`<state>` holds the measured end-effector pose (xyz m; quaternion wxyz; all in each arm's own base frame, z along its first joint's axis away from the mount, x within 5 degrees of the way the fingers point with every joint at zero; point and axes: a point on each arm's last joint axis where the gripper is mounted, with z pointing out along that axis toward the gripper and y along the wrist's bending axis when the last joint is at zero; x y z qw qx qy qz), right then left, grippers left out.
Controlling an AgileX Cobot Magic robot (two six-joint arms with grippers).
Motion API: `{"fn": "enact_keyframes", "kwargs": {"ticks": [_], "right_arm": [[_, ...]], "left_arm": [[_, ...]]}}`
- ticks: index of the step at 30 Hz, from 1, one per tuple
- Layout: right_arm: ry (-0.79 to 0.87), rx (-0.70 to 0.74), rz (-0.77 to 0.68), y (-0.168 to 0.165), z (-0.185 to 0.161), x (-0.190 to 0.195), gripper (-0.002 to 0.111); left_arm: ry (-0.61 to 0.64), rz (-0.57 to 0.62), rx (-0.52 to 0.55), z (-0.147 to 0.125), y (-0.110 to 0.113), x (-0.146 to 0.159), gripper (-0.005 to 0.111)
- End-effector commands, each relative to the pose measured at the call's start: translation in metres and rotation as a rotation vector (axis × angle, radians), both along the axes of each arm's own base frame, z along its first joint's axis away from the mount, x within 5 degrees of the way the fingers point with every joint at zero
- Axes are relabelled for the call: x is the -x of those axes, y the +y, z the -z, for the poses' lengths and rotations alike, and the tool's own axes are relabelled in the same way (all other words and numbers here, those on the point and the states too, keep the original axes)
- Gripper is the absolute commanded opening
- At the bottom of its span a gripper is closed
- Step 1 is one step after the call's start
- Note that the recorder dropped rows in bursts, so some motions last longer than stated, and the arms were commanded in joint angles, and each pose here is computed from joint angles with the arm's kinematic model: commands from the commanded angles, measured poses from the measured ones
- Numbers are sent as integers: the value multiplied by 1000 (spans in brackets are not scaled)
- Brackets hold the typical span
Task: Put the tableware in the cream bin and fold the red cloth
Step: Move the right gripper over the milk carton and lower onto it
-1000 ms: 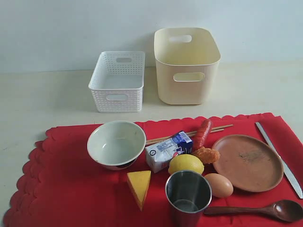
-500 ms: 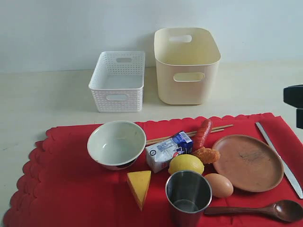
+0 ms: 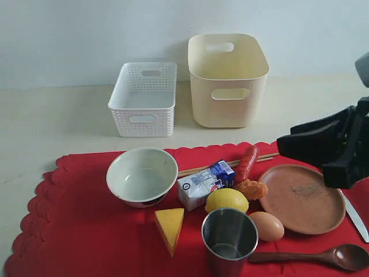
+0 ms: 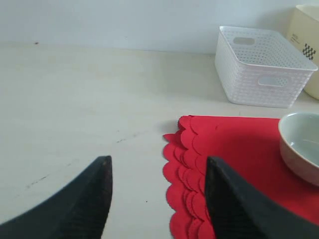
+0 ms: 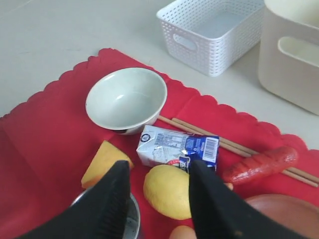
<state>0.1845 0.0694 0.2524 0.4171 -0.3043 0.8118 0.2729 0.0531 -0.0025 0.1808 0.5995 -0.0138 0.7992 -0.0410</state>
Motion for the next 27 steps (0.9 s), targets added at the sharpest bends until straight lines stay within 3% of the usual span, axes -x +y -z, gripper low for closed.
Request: {"fn": "enact_keyframes", "kwargs": {"ticks": [1, 5, 13, 27], "right_arm": [[24, -17, -73, 5, 8, -6, 42], [48, -28, -103, 7, 9, -13, 42], [-20, 124, -187, 26, 11, -28, 42], [-91, 233, -299, 66, 0, -74, 42]], "left_arm": [[-12, -2, 7, 0, 0, 0, 54], [-12, -2, 7, 0, 0, 0, 54], [-12, -2, 7, 0, 0, 0, 54], [-12, -2, 7, 0, 0, 0, 54]]}}
